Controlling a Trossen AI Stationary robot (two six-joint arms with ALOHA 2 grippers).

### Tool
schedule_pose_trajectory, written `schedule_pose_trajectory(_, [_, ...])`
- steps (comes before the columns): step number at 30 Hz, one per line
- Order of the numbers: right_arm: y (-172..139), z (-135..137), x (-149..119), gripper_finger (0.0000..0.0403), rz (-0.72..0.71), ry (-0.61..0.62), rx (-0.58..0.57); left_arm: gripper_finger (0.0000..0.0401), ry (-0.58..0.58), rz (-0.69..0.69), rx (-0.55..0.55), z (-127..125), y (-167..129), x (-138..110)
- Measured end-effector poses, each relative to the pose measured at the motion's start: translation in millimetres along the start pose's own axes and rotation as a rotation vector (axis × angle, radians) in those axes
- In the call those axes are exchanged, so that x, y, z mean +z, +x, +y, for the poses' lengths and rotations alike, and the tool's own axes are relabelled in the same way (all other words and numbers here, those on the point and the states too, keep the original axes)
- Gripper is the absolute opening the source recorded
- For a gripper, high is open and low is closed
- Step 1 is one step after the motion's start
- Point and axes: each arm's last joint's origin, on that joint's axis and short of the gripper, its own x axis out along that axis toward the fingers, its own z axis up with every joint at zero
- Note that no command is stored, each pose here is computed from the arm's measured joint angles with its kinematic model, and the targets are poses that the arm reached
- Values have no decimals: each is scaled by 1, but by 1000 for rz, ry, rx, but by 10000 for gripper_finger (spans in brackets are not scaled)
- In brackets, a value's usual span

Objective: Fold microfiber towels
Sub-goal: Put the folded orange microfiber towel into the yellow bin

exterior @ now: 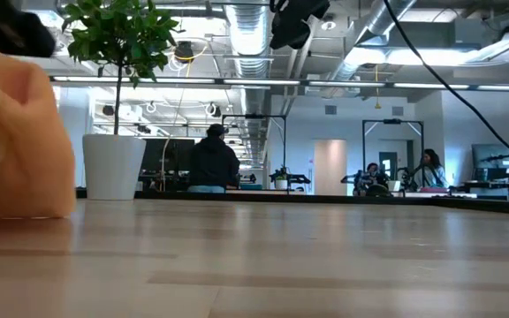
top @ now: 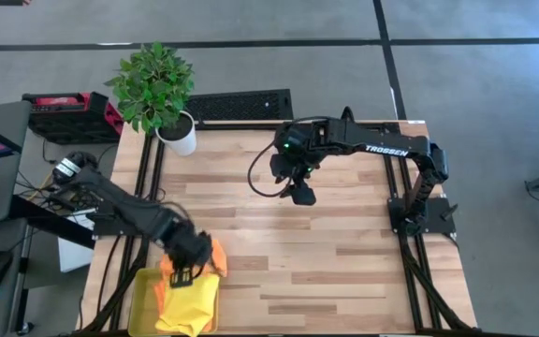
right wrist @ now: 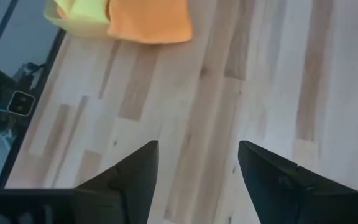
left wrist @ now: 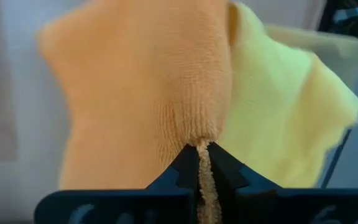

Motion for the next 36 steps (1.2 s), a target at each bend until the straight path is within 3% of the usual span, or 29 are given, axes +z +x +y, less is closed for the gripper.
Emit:
schedule_pose_trajectory(6, [3, 7, 3, 244, -4, -19, 16, 0, 10, 2, -38, -30, 8, -23])
schedule_pose_trajectory(9, [3, 7, 5, 244, -20, -19, 13, 0, -15, -36, 3, -38, 10, -32])
schedule_pose_trajectory(17, [3, 6, 10, 244, -74, -23, 1, 0, -97, -171, 111, -38, 10, -36])
schedule_pose_trajectory(23, [2, 7, 11, 244, -92, -25, 41, 0, -118, -235, 155, -37, -8, -36])
schedule_pose_trajectory(30, [2, 7, 11, 244, -93, -29, 43, 0, -75, -249, 97, -54, -36, -41])
schedule_pose_trajectory(36, [2, 9, 11, 244, -116, -35, 131, 0, -85, -160, 23, -71, -28, -49])
